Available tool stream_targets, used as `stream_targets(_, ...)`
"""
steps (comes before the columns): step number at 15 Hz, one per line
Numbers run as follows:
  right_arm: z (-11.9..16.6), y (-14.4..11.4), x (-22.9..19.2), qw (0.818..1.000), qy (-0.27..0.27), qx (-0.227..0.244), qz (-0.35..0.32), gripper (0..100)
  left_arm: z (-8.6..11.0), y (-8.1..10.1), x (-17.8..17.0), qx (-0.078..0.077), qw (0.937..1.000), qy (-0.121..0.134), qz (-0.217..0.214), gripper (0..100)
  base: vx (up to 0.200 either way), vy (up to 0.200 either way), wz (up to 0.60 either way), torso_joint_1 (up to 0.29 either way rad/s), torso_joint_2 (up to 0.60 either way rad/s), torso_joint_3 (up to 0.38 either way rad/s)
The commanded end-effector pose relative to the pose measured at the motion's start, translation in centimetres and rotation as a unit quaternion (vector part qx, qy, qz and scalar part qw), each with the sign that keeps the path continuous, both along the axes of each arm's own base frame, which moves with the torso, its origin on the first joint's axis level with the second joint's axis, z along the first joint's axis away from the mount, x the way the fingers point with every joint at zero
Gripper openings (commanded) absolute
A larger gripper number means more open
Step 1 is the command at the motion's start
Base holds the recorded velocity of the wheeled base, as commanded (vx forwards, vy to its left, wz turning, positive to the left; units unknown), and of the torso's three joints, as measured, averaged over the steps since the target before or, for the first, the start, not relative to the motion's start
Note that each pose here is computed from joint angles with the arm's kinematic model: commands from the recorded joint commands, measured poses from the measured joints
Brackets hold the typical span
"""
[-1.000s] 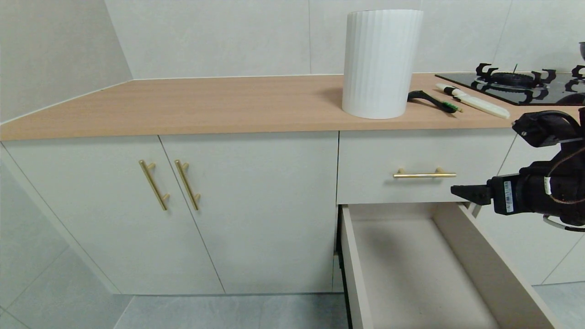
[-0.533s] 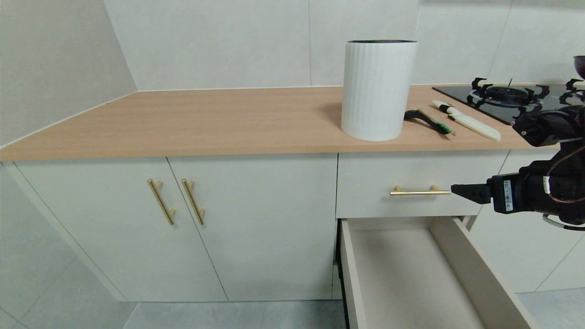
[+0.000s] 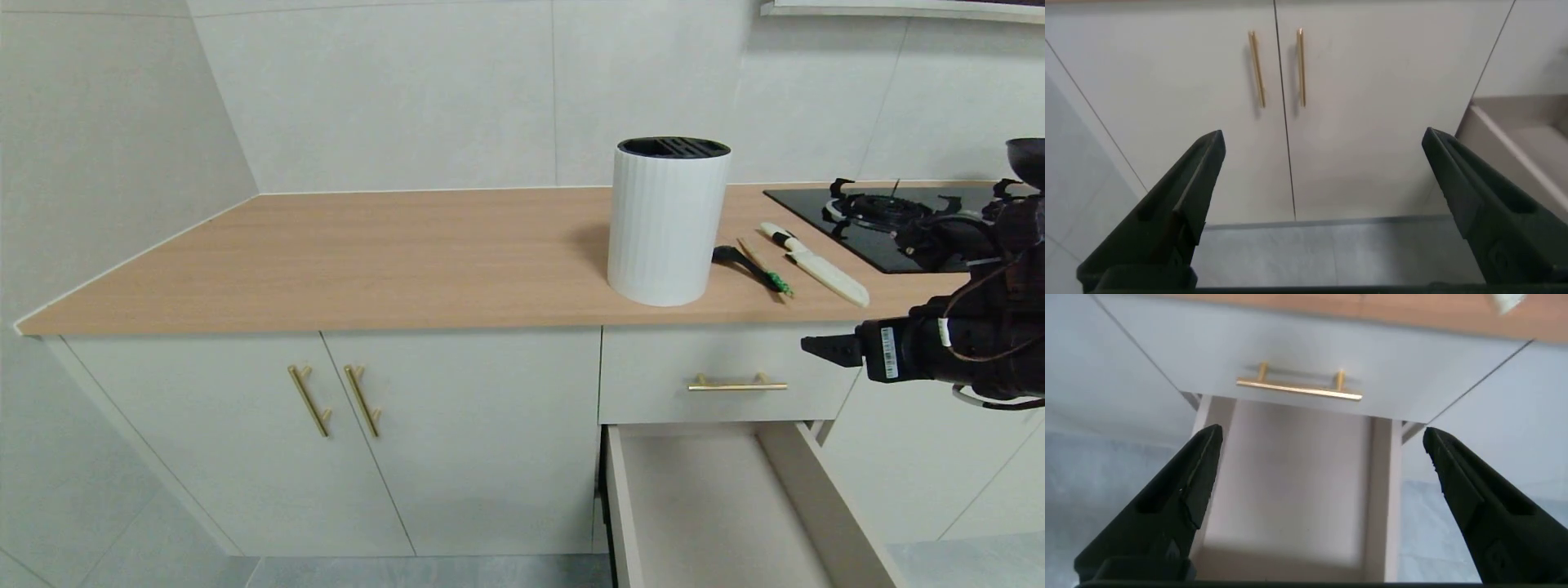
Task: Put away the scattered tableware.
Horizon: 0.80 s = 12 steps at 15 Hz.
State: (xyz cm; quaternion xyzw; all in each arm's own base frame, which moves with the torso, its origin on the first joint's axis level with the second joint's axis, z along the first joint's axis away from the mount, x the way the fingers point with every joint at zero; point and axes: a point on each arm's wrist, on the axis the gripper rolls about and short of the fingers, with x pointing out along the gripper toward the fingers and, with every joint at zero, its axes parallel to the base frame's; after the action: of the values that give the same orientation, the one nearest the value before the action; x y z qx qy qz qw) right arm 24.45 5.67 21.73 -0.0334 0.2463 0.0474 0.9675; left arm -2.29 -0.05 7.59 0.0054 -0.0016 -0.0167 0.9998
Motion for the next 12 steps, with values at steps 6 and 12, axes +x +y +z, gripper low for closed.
stream_targets(6, -1.4, 0.6, 3.0, 1.0, -0.022, 0.008, -0.003, 100, 0.0, 0.0, 0.0, 0.0, 1.0, 0.001, 0.0, 100, 0.0, 0.0, 0.0, 0.043, -0.11, -0.067)
stream_targets(12, 2.9, 1.2, 7.5, 0.997, -0.002, 0.064, -0.043, 100, 0.0, 0.0, 0.0, 0.0, 1.0, 0.001, 0.0, 100, 0.0, 0.0, 0.0, 0.0, 0.0, 0.0)
